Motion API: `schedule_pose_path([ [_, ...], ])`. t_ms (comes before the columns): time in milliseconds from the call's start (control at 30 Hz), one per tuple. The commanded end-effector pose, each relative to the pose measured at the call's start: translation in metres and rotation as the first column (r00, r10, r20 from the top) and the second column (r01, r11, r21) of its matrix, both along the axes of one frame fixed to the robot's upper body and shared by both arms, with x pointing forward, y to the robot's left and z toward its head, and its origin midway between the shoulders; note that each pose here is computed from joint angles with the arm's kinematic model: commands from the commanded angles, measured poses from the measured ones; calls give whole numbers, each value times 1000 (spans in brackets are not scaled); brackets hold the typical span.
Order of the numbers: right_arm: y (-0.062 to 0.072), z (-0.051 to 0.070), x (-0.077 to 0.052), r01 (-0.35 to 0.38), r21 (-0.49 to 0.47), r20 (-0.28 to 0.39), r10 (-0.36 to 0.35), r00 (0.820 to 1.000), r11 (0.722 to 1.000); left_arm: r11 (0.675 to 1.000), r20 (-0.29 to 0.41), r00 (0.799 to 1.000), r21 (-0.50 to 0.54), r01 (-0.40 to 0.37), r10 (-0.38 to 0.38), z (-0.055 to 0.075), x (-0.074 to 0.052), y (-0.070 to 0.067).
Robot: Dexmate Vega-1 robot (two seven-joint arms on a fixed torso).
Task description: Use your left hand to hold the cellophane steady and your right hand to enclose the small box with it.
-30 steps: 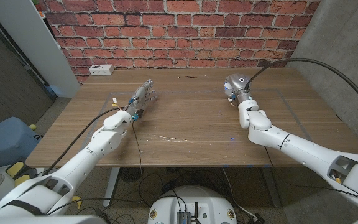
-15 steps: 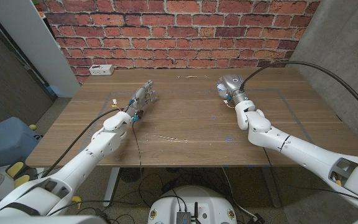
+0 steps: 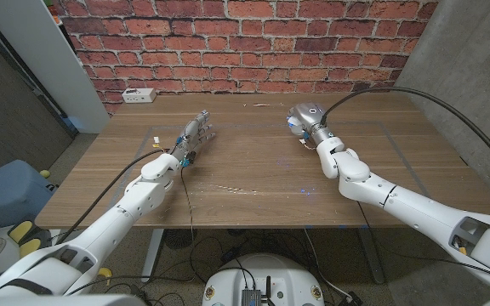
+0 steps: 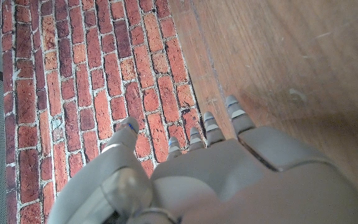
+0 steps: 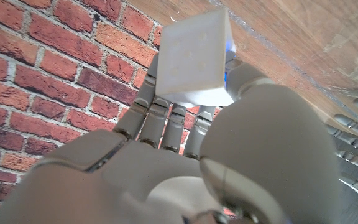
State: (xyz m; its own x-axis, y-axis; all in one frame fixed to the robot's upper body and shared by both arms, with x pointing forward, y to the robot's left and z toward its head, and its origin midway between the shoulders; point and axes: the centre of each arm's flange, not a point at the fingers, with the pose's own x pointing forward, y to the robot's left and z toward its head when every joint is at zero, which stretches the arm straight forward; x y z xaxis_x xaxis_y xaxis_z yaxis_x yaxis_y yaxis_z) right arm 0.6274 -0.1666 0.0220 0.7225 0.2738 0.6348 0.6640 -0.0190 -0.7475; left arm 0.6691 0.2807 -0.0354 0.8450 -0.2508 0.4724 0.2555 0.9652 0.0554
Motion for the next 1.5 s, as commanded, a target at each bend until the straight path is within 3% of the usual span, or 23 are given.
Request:
schedule_pose_path([
  [33, 19, -2, -8, -77, -61, -1, 77, 997, 995, 1000, 2, 1000, -4, 1, -1, -2, -1, 1],
  [700, 49, -10, -18, -202, -148, -27, 200, 979, 968, 1000, 2, 1000, -6, 2, -2, -5, -5, 0],
  [1500, 77, -31, -28, -315, -229, -114, 296, 948, 921, 1000, 2, 1000, -15, 0, 0, -12, -9, 2],
])
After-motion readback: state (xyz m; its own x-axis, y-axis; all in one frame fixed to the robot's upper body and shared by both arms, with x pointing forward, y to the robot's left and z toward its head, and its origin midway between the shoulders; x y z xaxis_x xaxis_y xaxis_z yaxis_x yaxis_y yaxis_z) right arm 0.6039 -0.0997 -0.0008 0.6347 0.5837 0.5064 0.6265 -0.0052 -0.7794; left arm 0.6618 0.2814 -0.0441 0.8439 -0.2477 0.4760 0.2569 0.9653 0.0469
